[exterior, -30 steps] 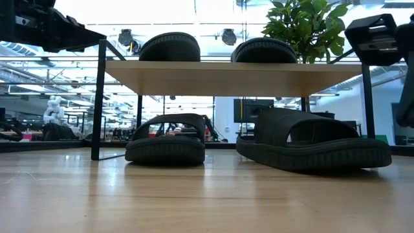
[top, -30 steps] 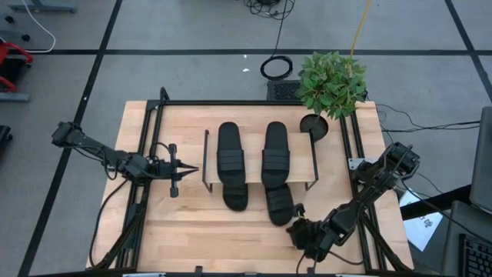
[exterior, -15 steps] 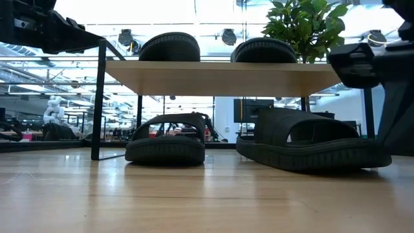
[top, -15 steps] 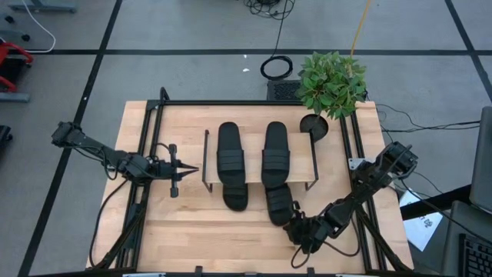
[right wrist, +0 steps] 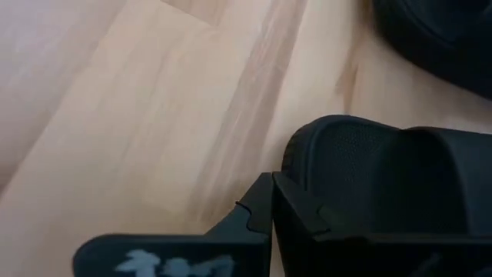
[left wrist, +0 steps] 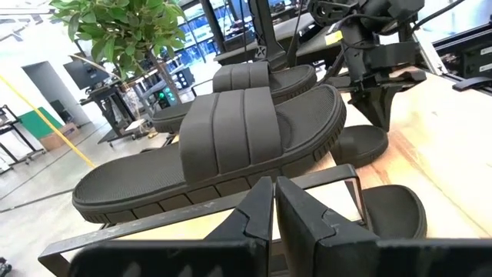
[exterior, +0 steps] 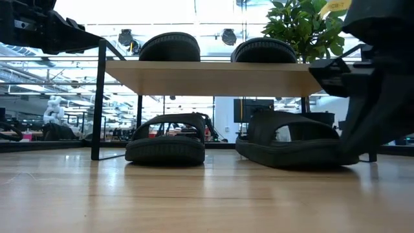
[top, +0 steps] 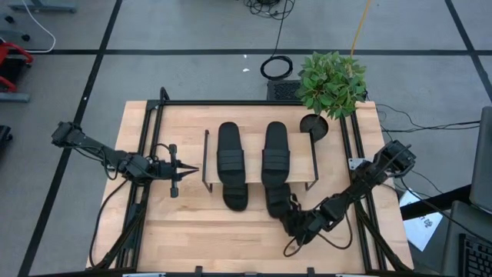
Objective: Pick and place slides into the shelf
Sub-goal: Put the black slipper under the shelf, then adjust the shelf
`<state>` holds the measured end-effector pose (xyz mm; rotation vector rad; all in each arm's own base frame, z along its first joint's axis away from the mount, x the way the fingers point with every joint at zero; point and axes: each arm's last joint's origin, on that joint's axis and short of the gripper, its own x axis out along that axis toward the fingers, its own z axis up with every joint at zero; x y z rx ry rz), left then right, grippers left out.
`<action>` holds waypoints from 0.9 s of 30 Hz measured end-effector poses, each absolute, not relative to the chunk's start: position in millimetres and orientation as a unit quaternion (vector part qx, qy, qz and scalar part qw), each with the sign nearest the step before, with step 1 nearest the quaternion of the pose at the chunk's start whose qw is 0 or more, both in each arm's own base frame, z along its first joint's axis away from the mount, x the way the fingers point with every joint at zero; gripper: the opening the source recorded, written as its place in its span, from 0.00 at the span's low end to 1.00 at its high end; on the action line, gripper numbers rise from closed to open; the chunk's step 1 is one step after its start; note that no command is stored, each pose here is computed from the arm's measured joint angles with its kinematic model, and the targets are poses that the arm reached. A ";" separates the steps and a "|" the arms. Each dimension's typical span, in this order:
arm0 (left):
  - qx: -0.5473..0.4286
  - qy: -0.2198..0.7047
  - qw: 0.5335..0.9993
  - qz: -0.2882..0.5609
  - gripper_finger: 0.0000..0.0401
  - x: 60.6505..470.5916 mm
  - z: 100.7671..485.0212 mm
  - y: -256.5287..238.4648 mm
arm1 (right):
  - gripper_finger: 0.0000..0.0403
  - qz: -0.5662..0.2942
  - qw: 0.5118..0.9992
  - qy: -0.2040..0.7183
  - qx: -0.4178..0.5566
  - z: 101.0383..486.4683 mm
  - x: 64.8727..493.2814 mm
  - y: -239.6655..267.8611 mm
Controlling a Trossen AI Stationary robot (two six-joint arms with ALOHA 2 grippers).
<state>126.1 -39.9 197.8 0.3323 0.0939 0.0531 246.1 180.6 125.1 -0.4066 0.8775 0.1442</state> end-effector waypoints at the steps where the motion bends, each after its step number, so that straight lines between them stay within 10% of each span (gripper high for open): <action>1: 0.165 0.047 0.985 0.027 0.06 126.1 197.9 -39.9 | 0.00 0.068 0.882 0.422 -0.197 125.0 247.0 179.4; 27: 0.170 0.047 0.984 0.026 0.06 126.1 197.7 -39.9 | 0.00 0.153 0.905 0.334 -0.215 176.6 240.9 180.6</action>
